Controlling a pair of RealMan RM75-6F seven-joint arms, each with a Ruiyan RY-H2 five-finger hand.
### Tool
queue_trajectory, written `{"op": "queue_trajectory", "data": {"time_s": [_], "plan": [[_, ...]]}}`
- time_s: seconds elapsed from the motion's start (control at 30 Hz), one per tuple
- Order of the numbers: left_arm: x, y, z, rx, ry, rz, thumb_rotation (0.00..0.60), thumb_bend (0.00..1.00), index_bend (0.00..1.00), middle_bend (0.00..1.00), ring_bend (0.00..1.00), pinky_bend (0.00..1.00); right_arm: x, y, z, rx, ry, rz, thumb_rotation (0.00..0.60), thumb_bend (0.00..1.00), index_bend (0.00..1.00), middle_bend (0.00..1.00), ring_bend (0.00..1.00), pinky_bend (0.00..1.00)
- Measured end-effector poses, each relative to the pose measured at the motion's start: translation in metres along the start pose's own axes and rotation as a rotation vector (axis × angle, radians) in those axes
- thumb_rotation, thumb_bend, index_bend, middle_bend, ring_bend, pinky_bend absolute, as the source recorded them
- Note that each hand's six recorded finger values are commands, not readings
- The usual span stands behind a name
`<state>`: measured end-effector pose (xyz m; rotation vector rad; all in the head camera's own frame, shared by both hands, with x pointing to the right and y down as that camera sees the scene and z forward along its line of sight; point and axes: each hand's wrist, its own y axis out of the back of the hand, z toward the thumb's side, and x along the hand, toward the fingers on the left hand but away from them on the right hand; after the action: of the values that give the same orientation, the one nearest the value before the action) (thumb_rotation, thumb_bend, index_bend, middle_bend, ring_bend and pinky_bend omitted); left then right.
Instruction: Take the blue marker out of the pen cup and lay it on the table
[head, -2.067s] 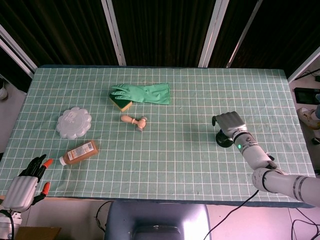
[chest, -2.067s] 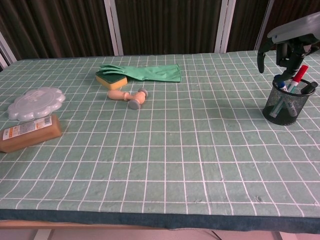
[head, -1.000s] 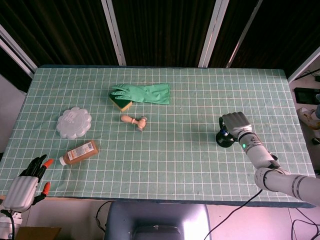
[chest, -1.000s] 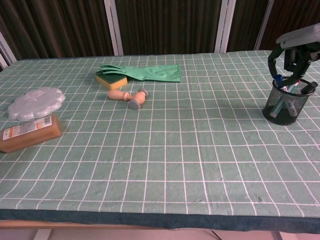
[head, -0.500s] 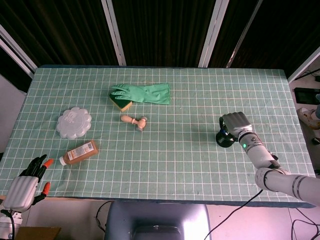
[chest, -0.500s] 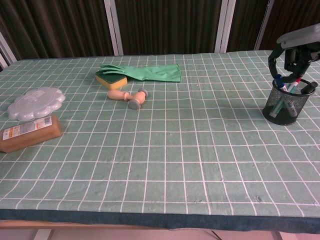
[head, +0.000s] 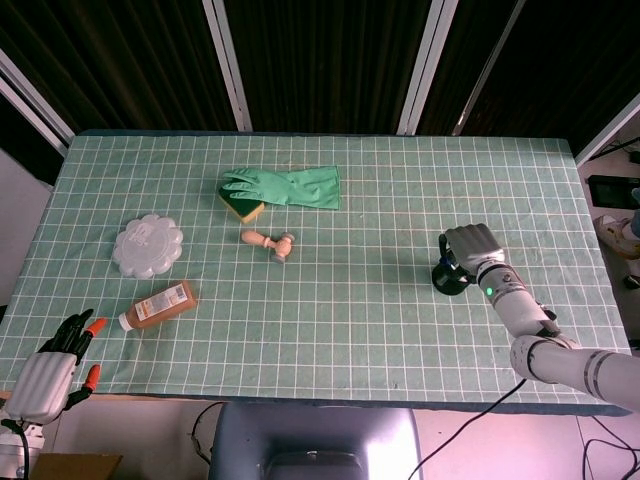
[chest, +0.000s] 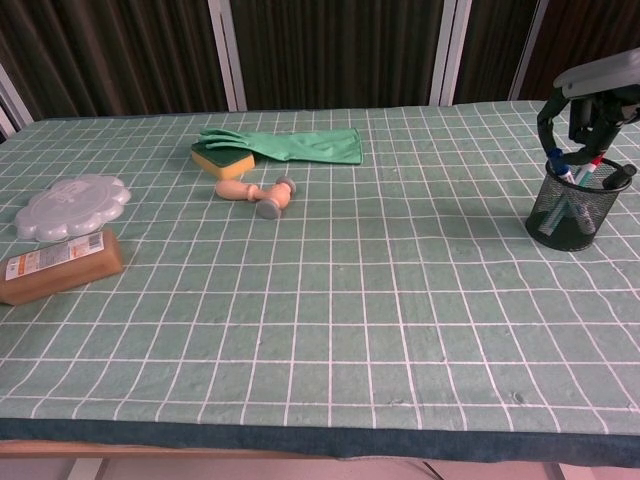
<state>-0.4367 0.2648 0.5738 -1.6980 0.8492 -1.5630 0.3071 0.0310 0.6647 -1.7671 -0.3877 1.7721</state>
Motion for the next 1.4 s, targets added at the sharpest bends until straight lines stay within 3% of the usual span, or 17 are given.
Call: {"op": "queue_trajectory", "data": {"time_s": [0.17, 0.37, 0.77, 1.1, 1.4], "plan": [[0.0, 0.0, 0.0, 0.0, -0.001, -0.001, 0.6, 0.48, 0.14, 0.02, 0.04, 0.33, 0.001, 0.001, -0.002, -0.002, -0.002, -0.001, 0.6, 0.68, 0.72, 1.0, 1.0, 1.0], [0.0, 0.0, 0.0, -0.001, 0.0, 0.0, 0.6, 0.48, 0.14, 0.02, 0.04, 0.33, 0.005, 0.006, -0.004, -0.015, -0.004, -0.013, 0.6, 0.69, 0.73, 1.0, 1.0, 1.0], [0.0, -0.001, 0.0, -0.002, 0.003, -0.004, 0.6, 0.48, 0.14, 0.02, 0.04, 0.33, 0.041, 0.043, -0.005, -0.065, 0.012, -0.132, 0.6, 0.69, 0.73, 1.0, 1.0, 1.0], [0.001, -0.001, -0.001, -0.005, 0.004, -0.006, 0.6, 0.48, 0.14, 0.02, 0.04, 0.33, 0.083, 0.086, 0.025, -0.088, 0.129, -0.301, 0.6, 0.69, 0.73, 1.0, 1.0, 1.0], [0.001, 0.0, -0.001, -0.009, 0.004, -0.007, 0.6, 0.48, 0.14, 0.02, 0.04, 0.33, 0.064, 0.084, 0.056, -0.024, 0.16, -0.337, 0.6, 0.69, 0.73, 1.0, 1.0, 1.0]]}}
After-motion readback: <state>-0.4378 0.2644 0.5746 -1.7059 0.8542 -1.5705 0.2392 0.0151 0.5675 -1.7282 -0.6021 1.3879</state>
